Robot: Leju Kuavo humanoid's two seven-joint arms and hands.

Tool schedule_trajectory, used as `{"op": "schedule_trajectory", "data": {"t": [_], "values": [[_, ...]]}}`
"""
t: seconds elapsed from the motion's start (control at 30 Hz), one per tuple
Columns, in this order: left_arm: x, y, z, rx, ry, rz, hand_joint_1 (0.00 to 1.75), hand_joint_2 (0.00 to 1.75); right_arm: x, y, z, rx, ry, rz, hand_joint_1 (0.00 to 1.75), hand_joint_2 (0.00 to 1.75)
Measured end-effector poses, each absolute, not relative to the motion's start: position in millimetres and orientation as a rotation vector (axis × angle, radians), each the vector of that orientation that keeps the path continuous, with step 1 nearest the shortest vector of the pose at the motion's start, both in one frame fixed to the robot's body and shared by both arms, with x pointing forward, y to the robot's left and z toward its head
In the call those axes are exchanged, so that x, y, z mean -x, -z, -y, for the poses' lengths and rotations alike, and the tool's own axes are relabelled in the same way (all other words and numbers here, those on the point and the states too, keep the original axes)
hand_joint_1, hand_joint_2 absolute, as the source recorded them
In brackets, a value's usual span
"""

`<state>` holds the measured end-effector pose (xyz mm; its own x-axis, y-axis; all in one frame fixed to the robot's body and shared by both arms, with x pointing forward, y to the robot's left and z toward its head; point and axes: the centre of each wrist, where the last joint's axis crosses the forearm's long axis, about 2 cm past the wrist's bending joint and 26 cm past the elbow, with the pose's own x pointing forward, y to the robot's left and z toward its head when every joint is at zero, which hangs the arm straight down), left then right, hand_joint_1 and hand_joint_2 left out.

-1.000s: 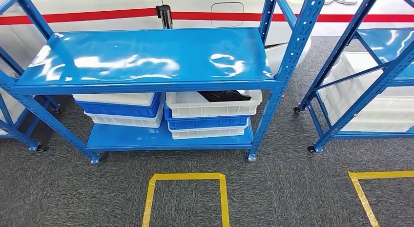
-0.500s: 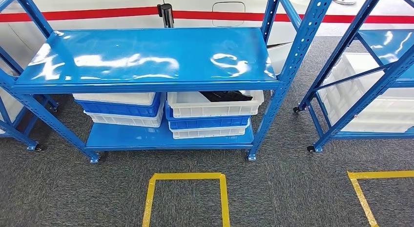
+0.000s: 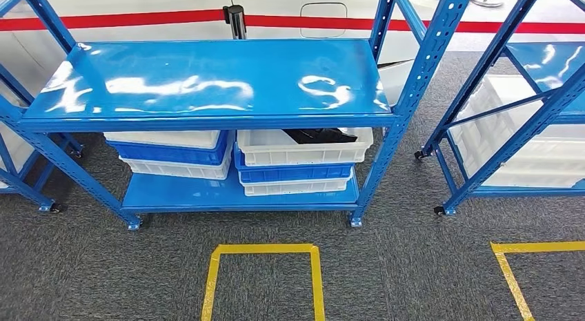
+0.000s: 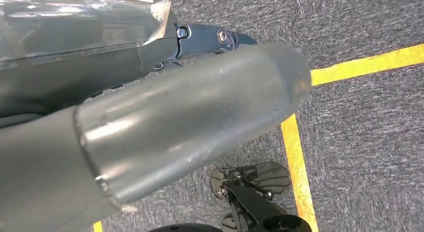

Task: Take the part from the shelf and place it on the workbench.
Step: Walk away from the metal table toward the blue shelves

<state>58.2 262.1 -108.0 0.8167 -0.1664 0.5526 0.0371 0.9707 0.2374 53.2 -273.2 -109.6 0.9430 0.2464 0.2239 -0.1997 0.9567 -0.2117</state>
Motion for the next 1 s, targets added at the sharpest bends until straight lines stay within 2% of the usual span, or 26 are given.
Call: {"op": "schedule_trajectory", "data": {"t": [0.6, 0.73, 1.0], "values": [[-59.0, 107.8, -260.4, -0.219, 0.11, 0.603, 0.0, 0.0, -50.0, 110.1, 274.5, 0.18, -0.228, 0.243, 0.0, 1.75], [-57.4, 108.0, -260.4, -0.219, 0.11, 0.599, 0.0, 0.0, -49.7, 110.1, 274.4, 0.18, -0.228, 0.242, 0.0, 0.0], [-57.8, 108.0, -261.0, -0.22, 0.109, 0.597, 0.0, 0.0, -55.3, 109.1, 270.7, 0.202, -0.215, 0.237, 0.0, 0.0]]}}
